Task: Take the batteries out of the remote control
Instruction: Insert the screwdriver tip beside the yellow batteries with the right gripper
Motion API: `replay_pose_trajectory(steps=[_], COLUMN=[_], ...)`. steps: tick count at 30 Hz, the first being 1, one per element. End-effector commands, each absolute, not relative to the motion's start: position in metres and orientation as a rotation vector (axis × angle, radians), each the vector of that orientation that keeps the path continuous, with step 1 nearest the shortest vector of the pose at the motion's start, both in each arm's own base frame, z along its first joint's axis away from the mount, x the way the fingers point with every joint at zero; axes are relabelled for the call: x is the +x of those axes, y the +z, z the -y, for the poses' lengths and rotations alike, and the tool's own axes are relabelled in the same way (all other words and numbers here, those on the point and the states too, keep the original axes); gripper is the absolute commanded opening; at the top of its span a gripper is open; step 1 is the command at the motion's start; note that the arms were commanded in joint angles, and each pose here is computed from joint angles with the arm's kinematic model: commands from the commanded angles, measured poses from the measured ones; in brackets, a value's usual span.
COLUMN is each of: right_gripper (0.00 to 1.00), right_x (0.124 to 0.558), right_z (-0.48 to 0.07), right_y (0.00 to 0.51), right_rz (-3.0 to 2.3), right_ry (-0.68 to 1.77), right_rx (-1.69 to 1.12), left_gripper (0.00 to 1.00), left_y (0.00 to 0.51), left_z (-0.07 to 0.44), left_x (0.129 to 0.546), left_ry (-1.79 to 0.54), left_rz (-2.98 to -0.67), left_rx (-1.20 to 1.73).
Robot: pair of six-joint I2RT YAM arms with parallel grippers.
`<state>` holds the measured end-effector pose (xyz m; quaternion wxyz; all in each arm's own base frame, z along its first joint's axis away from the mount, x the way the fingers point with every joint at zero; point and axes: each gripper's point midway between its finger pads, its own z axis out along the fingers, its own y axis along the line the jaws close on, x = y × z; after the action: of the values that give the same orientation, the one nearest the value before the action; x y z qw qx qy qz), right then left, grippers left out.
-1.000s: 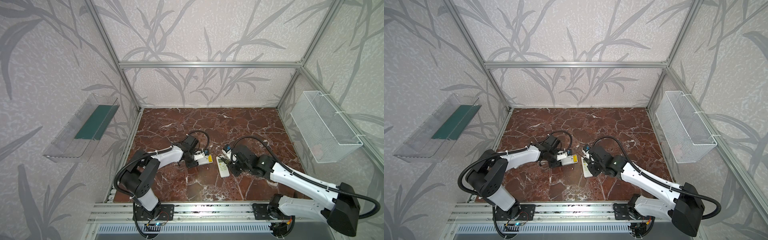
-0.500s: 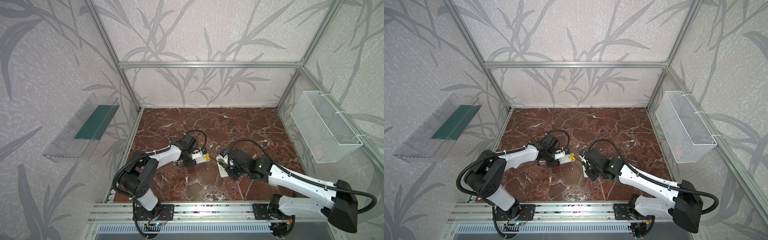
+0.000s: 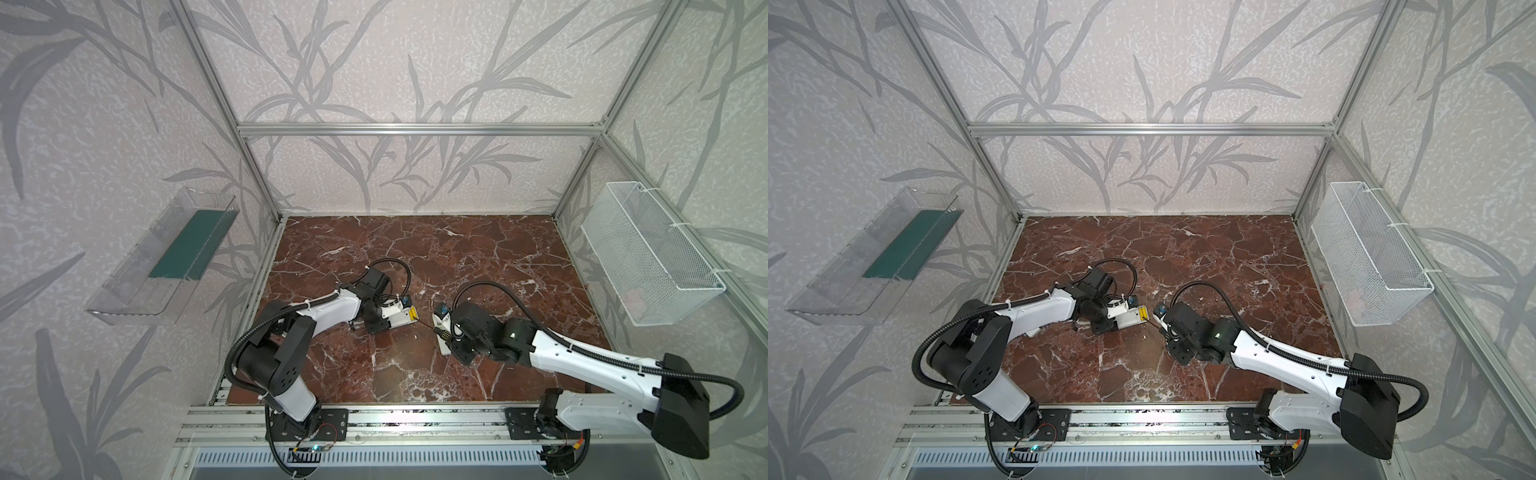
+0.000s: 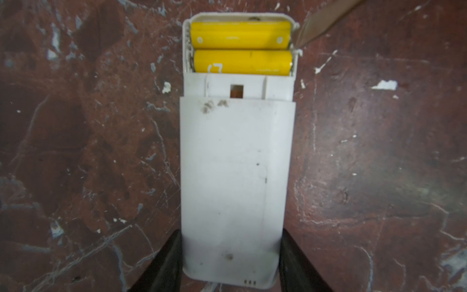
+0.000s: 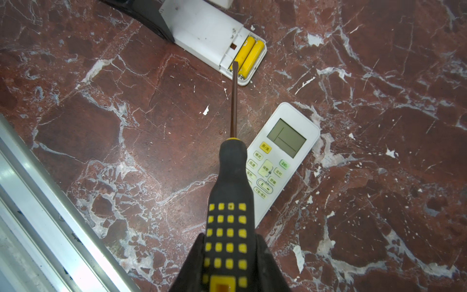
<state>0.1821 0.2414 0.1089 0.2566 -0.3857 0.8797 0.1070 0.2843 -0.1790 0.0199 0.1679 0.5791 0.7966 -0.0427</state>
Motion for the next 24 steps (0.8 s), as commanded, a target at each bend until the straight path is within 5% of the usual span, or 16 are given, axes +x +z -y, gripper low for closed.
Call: replay_pose_trajectory(steps=[1, 24], right_gripper=[0.0, 0.0], right_x=[0.18, 0.181], right_z=[-0.244, -0.248], right_y=[0.105, 0.089], right_rz=[-2.378, -2.401], right_ry=[0.296, 0.309], right_rx=[-1.06, -1.037], left_gripper=[0.53, 0.53], left_y=[0.015, 0.014], left_z=[0.169, 0.169], left_x=[0.272, 0.273], left_ry=[-0.132, -0.126], left_rz=[-2.324, -2.33], left_rx=[1.684, 1.684])
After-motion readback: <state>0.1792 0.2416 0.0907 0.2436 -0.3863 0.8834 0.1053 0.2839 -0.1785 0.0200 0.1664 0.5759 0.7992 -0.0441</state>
